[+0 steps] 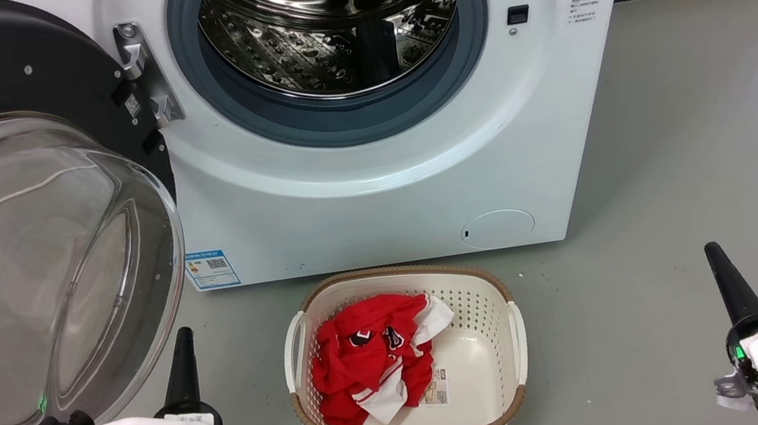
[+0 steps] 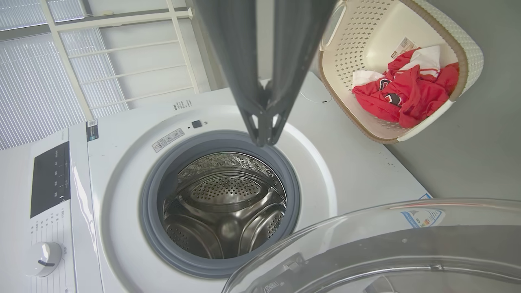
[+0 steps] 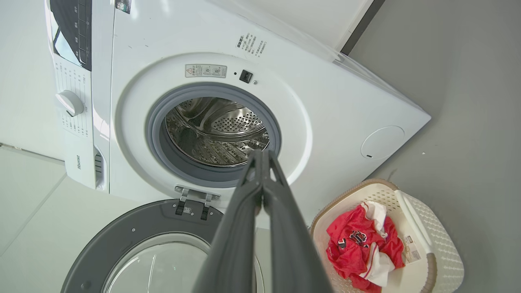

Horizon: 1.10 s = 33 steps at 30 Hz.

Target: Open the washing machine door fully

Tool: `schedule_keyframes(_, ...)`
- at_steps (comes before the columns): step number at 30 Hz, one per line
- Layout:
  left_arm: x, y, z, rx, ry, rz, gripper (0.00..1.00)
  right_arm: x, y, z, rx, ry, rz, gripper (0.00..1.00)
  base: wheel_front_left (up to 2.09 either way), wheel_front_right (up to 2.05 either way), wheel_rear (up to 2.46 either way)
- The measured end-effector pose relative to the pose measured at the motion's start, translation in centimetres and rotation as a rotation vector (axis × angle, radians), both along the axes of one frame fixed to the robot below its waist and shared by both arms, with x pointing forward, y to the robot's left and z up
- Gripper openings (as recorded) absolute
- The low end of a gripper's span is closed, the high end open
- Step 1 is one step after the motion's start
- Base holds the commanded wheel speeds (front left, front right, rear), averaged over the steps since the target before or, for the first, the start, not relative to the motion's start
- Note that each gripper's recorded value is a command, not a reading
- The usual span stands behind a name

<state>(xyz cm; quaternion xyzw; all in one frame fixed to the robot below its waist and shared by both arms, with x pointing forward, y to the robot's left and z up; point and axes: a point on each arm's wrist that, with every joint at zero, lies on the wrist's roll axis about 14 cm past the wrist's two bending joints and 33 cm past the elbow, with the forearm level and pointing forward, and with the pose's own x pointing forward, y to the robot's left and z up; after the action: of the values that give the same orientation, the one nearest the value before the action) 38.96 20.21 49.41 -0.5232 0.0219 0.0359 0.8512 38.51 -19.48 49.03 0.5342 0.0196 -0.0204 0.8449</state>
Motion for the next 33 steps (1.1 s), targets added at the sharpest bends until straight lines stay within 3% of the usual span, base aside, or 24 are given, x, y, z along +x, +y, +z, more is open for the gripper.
schedule_keyframes(33, 0.00, -0.13, 0.65, -0.300, -0.042, -0.010, 0.00, 0.15, -0.33, 0.69, 0.283, -0.022, -0.005, 0.00, 0.00, 0.00, 0.00)
